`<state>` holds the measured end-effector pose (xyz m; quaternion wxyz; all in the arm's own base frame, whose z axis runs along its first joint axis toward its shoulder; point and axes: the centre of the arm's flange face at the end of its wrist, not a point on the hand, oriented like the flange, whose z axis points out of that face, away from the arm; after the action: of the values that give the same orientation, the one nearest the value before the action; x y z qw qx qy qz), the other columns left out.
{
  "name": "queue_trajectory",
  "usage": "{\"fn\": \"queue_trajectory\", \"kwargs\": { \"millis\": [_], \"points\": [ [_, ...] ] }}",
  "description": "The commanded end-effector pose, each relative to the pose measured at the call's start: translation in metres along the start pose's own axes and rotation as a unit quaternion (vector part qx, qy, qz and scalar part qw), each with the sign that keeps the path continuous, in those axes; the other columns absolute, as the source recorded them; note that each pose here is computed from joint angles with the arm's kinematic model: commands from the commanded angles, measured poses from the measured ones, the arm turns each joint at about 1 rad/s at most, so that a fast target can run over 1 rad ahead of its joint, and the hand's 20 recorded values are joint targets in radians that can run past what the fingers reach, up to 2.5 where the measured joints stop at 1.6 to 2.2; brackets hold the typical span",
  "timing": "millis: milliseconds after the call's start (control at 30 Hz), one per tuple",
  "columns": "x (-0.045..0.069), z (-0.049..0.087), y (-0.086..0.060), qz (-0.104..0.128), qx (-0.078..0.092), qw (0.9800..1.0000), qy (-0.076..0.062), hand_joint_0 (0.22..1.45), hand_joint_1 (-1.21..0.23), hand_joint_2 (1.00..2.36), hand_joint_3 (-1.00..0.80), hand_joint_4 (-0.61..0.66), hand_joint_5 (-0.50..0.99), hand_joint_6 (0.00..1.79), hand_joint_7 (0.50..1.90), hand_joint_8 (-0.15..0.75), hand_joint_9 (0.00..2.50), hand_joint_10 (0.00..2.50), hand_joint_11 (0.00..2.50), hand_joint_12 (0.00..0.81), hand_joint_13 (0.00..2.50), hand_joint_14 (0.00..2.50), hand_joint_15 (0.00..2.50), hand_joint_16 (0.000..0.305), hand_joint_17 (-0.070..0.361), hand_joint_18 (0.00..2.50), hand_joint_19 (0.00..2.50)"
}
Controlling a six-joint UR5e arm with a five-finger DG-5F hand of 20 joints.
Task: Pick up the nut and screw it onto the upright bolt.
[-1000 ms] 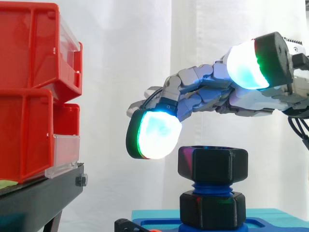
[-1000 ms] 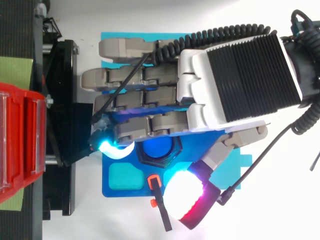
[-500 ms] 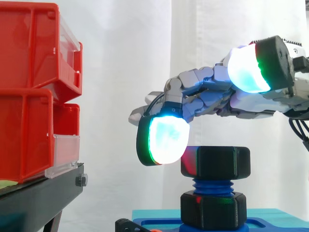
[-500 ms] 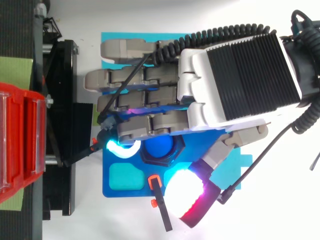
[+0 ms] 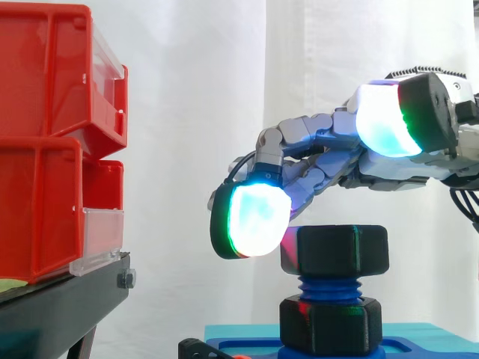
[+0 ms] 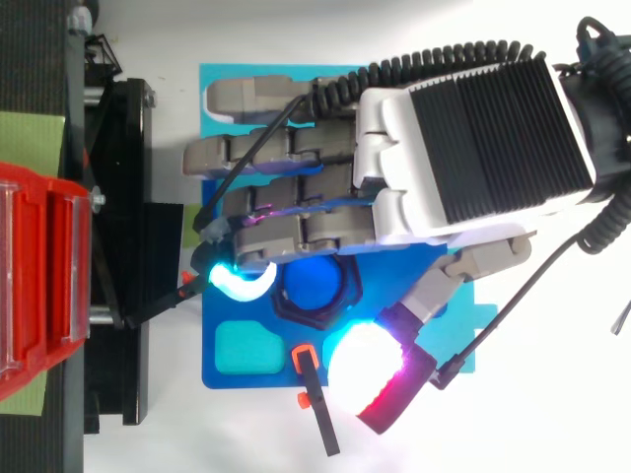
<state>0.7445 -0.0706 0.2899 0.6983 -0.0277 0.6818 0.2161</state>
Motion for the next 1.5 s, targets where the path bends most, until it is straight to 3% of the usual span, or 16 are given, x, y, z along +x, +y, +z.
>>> {"fn": "queue_trajectory", "kwargs": {
  "millis": [0, 333, 767, 867, 1000, 1167, 1333, 1467],
  "points": [
    [0.000, -0.001, -0.001, 0.000, 0.001, 1.0000, 0.000, 0.52, -0.13, 1.00, -0.50, 0.21, -0.02, 0.50, 1.23, 0.280, 0.75, 0.00, 0.00, 0.274, 0.31, 0.00, 0.00, 0.029, 0.066, 0.00, 0.00],
    [-0.004, -0.004, -0.008, -0.002, 0.001, 1.0000, -0.004, 0.52, -0.16, 1.00, -0.50, 0.17, 0.02, 0.50, 1.38, 0.293, 0.91, 0.00, 0.00, 0.255, 0.42, 0.00, 0.00, 0.025, 0.057, 0.03, 0.00],
    [-0.010, -0.007, -0.017, -0.003, 0.002, 1.0000, -0.006, 0.53, -0.19, 1.00, -0.50, 0.15, 0.05, 0.50, 1.44, 0.297, 1.14, 0.00, 0.00, 0.233, 0.56, 0.00, 0.00, 0.021, 0.047, 0.17, 0.00],
    [-0.018, -0.006, -0.020, -0.005, 0.004, 0.9999, -0.011, 0.53, -0.20, 1.00, -0.50, 0.15, 0.06, 0.50, 1.45, 0.298, 1.18, 0.00, 0.00, 0.231, 0.58, 0.00, 0.00, 0.020, 0.044, 0.20, 0.00],
    [-0.025, -0.006, -0.019, -0.004, 0.003, 1.0000, -0.007, 0.53, -0.20, 1.00, -0.50, 0.14, 0.06, 0.51, 1.43, 0.294, 1.24, 0.00, 0.00, 0.214, 0.62, 0.00, 0.00, 0.018, 0.040, 0.25, 0.00],
    [-0.028, -0.006, -0.021, -0.004, 0.005, 1.0000, -0.007, 0.53, -0.22, 1.00, -0.50, 0.12, 0.06, 0.50, 1.44, 0.286, 1.28, 0.00, 0.00, 0.205, 0.64, 0.00, 0.00, 0.017, 0.038, 0.28, 0.00],
    [-0.037, -0.003, -0.020, -0.004, 0.004, 1.0000, -0.008, 0.53, -0.21, 1.00, -0.50, 0.18, 0.01, 0.50, 1.25, 0.298, 1.21, 0.00, 0.00, 0.219, 0.62, 0.00, 0.00, 0.018, 0.041, 0.25, 0.00],
    [-0.034, 0.000, -0.012, -0.002, 0.001, 1.0000, -0.002, 0.52, -0.21, 1.00, -0.50, 0.24, -0.03, 0.50, 1.08, 0.295, 1.14, 0.00, 0.00, 0.235, 0.56, 0.00, 0.00, 0.020, 0.045, 0.18, 0.00]
  ]
}}
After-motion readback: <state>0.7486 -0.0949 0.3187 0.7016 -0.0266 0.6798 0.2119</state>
